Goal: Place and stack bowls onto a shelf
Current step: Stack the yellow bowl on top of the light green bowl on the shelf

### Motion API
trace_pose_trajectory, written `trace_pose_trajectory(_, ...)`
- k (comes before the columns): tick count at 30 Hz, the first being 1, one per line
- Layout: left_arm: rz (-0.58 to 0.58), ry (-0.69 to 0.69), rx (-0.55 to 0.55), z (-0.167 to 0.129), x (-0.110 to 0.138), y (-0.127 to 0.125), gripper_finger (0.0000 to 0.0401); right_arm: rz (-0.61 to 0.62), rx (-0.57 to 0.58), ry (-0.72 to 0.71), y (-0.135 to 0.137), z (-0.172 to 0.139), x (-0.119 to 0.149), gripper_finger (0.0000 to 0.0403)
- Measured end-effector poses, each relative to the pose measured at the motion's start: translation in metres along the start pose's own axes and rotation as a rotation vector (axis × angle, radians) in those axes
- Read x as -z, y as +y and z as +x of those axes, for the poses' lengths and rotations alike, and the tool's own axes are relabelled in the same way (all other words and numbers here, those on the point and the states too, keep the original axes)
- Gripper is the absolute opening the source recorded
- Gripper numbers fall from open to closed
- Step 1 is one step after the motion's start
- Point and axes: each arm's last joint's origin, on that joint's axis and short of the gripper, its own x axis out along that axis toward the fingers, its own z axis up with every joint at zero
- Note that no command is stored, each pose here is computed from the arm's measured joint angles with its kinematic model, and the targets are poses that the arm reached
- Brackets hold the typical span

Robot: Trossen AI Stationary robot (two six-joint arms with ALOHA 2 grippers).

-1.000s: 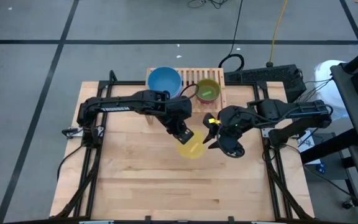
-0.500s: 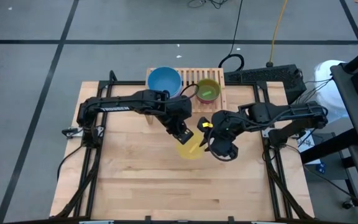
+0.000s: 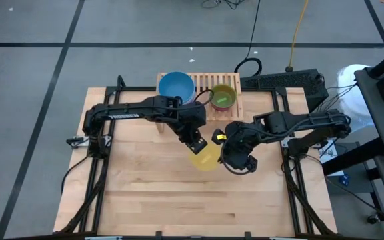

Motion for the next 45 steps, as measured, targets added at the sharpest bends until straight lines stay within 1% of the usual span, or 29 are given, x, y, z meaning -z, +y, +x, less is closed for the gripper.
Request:
trace_pose_trajectory(2,0.0,-0.004,0.003,0.0,-0.001,0.0,0.0007,0.003,-0.007,0.003,0.001,0.002,0.001,0.0002)
trace_pose_trajectory(4,0.014,-0.018,0.015,0.0,-0.002,-0.001,0.0019,0.005,-0.015,0.003,0.002,0.002,0.002,0.0001)
trace_pose_trajectory(7,0.065,-0.044,0.035,-0.006,-0.004,-0.004,0.004,0.014,-0.018,0.007,0.002,0.003,0.002,0.0)
trace_pose_trajectory(10,0.108,-0.08,0.059,-0.013,-0.005,-0.007,0.0049,0.016,-0.018,0.007,0.002,0.002,0.002,0.0001)
trace_pose_trajectory(18,0.142,-0.13,0.097,-0.026,-0.004,-0.012,0.0052,0.033,-0.018,0.01,0.002,0.001,0.003,0.0001)
trace_pose_trajectory(22,0.147,-0.161,0.115,-0.04,-0.003,-0.013,0.0053,0.033,-0.008,0.013,0.003,-0.002,0.003,0.0001)
trace_pose_trajectory(27,0.158,-0.219,0.111,-0.053,0.0,-0.015,0.0053,0.03,0.005,0.017,0.002,-0.003,0.004,0.0001)
trace_pose_trajectory(29,0.16,-0.22,0.11,-0.053,0.0,-0.015,0.0053,0.034,0.003,0.015,0.001,-0.003,0.005,0.0001)
trace_pose_trajectory(34,0.218,-0.215,0.113,-0.053,0.001,-0.015,0.0053,0.043,0.001,0.013,-0.001,-0.004,0.007,0.0001)
trace_pose_trajectory(38,0.222,-0.233,0.119,-0.054,-0.002,-0.015,0.0053,0.035,0.003,0.016,-0.002,-0.004,0.009,0.0)
trace_pose_trajectory(42,0.232,-0.257,0.131,-0.06,-0.003,-0.014,0.0053,0.03,0.002,0.023,-0.002,-0.005,0.01,0.0)
trace_pose_trajectory(45,0.257,-0.264,0.161,-0.069,-0.002,-0.014,0.0053,0.03,0.003,0.068,-0.001,-0.006,0.015,0.0)
